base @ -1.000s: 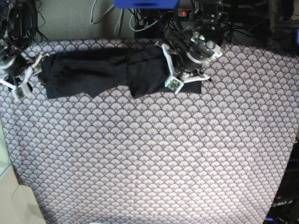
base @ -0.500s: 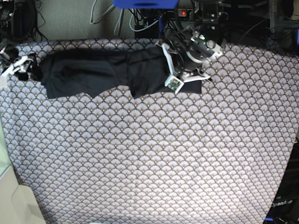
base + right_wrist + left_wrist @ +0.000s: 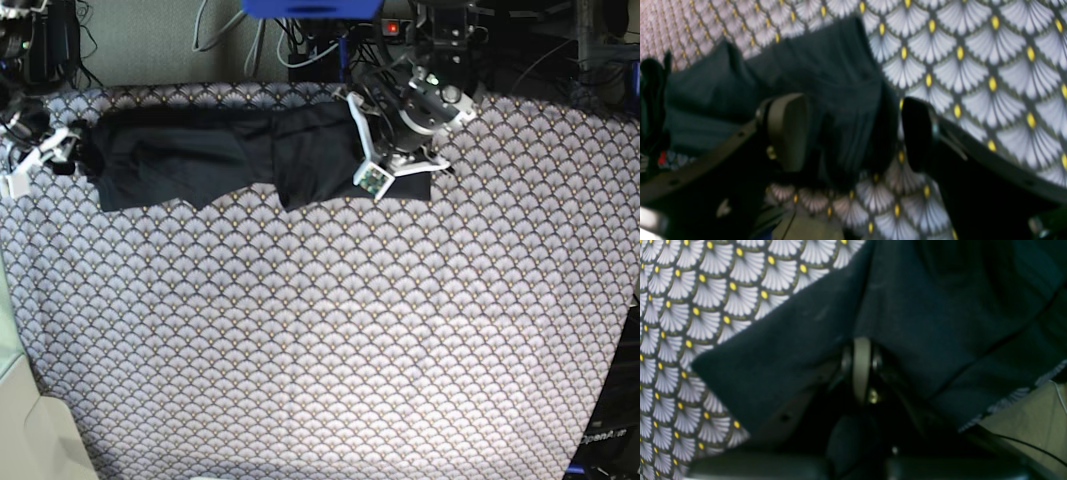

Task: Fold the T-shirt properly

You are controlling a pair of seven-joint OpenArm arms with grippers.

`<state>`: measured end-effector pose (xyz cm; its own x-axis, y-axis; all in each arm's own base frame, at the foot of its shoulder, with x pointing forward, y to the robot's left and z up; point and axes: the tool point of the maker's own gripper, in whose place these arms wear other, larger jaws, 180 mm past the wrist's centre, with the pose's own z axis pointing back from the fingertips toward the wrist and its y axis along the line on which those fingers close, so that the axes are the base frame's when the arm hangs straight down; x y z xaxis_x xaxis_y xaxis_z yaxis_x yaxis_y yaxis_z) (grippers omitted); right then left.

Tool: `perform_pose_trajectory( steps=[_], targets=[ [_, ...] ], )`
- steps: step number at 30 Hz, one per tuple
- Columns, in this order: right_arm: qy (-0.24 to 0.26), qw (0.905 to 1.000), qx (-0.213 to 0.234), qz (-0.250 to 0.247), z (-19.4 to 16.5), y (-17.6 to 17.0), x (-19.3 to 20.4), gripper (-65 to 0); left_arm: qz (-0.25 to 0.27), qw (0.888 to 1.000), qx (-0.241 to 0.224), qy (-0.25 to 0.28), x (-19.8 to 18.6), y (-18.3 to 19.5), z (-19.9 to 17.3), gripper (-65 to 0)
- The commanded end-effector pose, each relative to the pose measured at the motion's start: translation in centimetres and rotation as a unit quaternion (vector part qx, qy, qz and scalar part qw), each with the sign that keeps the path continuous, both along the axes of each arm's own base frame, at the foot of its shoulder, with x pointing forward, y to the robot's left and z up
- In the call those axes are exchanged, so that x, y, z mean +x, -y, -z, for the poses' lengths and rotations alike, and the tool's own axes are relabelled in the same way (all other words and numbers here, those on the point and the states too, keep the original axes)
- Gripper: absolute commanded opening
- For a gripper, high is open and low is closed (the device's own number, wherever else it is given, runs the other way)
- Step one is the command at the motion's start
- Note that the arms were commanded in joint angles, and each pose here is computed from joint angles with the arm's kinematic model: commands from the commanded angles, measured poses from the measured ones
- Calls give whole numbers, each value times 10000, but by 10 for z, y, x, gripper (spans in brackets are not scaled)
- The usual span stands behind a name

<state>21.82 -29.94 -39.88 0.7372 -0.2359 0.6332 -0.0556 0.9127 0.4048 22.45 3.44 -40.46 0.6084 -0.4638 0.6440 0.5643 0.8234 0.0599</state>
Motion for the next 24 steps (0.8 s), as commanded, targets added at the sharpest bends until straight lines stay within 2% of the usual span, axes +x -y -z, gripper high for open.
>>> perform_pose_trajectory(
  steps=[1, 13, 17, 24],
  targets=[
    [138, 9999, -61, -5, -9, 9, 8, -187, -5, 9997, -125, 190, 6, 4, -10, -650],
    [-94, 9999, -39, -82, 2, 14, 13, -187, -51, 9997, -118, 189, 7, 3, -10, -650],
    [-147, 9998, 83, -92, 9, 4, 9, -187, -51, 9997, -118, 197, 7, 3, -10, -650],
    [-474, 9968, 250, -599, 28, -32, -2, -188, -50, 9997, -118, 220, 9, 3, -11, -650]
  ],
)
